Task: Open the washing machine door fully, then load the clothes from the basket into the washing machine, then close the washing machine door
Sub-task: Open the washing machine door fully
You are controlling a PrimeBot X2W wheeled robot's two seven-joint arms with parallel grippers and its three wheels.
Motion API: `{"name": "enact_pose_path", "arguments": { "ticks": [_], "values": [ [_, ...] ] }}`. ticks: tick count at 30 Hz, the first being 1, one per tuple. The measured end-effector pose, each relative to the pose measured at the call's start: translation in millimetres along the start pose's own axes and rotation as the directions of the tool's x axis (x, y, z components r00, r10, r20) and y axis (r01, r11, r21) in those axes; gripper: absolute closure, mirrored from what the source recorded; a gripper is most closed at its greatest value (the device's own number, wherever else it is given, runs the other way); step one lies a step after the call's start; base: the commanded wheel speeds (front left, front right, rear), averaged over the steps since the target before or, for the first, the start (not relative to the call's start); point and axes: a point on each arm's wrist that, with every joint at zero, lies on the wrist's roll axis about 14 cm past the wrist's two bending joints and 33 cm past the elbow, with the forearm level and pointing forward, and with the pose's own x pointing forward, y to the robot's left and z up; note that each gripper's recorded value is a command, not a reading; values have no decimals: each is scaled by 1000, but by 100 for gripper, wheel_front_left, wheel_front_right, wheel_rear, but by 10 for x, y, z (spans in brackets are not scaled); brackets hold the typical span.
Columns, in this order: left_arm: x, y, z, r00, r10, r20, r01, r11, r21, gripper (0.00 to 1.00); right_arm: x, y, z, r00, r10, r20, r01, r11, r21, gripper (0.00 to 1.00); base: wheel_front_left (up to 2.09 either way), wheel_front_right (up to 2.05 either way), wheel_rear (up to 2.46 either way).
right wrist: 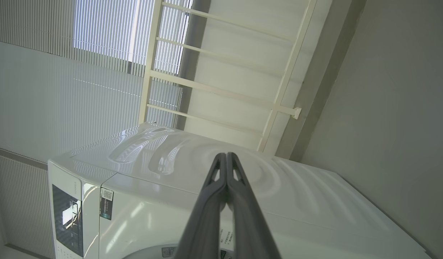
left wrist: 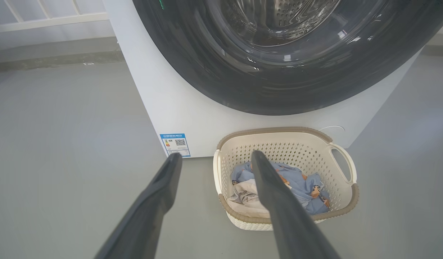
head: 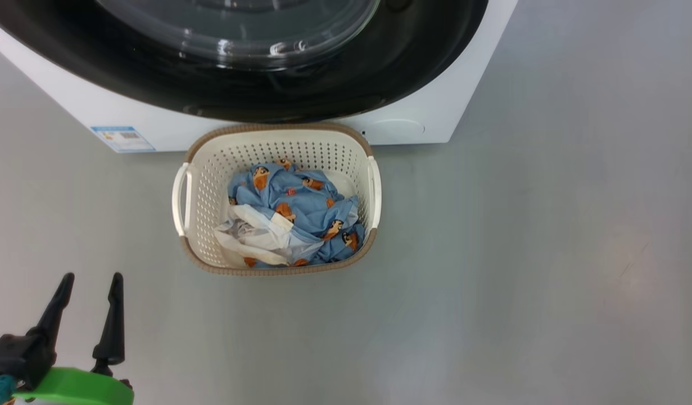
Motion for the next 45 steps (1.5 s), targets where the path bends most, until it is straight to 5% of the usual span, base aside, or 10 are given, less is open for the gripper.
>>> {"name": "enact_pose_path", "arguments": {
  "ticks": [18, 35, 45],
  "values": [
    [41, 110, -189, 998, 21, -55, -19, 999, 30, 0, 609, 414, -934, 953, 146, -265, -157, 987, -19, 100, 0, 0, 0],
    [-14, 277, -417, 988, 91, -122, -85, 995, 51, 0, 832, 693, -1888, 799, 259, -543, -281, 959, 45, 100, 0, 0, 0],
    [-62, 381, -477, 981, 127, -144, -119, 991, 62, 0, 778, 579, -2312, 730, 271, -627, -245, 961, 130, 100, 0, 0, 0]
  ]
}}
